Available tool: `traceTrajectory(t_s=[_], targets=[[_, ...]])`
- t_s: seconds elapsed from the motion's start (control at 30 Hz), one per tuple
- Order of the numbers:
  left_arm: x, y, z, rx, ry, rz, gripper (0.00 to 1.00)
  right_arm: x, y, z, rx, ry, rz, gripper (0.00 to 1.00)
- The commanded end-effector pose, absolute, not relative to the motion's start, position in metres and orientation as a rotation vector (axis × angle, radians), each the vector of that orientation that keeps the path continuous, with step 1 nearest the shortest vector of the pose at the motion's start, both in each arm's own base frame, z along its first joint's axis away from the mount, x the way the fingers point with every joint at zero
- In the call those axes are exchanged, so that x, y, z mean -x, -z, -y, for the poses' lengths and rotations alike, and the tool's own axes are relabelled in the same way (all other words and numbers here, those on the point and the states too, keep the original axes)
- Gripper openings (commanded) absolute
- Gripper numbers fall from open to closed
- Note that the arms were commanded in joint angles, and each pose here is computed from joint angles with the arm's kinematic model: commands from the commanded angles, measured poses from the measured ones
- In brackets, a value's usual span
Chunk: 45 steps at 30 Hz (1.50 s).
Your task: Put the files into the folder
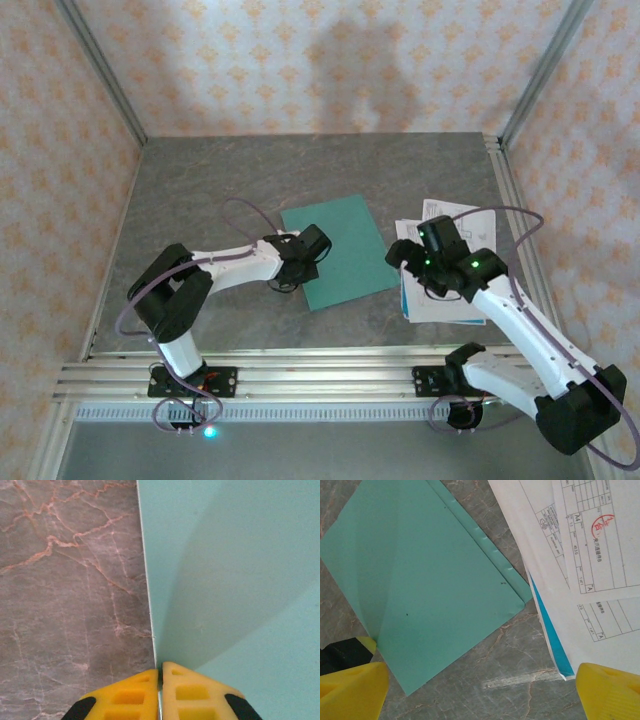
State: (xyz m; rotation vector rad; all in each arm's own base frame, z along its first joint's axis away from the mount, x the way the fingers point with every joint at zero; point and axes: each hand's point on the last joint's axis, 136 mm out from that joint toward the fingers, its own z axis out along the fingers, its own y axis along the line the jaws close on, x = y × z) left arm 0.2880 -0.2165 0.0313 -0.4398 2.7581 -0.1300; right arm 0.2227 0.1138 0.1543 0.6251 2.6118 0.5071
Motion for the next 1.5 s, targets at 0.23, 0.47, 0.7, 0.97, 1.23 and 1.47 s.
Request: traceTrajectory(t_s=[0.23, 0.47, 0.7, 0.97, 1.23, 1.47], targets=[[-0.284, -0.004, 0.173, 0.454, -0.071, -2.767, 0.02, -0.26, -0.162, -0.131, -0.56, -0.498, -2.601, 0.97], [-0.278, 0.01, 0.158, 0.454, -0.124, -2.8, 0.0, -0.297, -0.149, -0.147, -0.53, -0.546, -2.646, 0.96], [-0.276, 0.013, 0.156, 0.45, -0.143, -2.807, 0.0, -0.337, -0.109, -0.167, -0.463, -0.674, -2.774, 0.9], [-0.276, 0.014, 0.153, 0.43, -0.165, -2.813, 0.0, -0.361, -0.081, -0.193, -0.35, -0.78, -2.857, 0.77], [-0.278, 0.008, 0.151, 0.408, -0.187, -2.799, 0.0, -0.361, -0.095, -0.204, -0.28, -0.857, -2.832, 0.18], [-0.282, -0.091, 0.164, 0.245, -0.181, -2.541, 0.34, -0.351, -0.136, -0.207, -0.239, -0.733, -2.782, 0.0]])
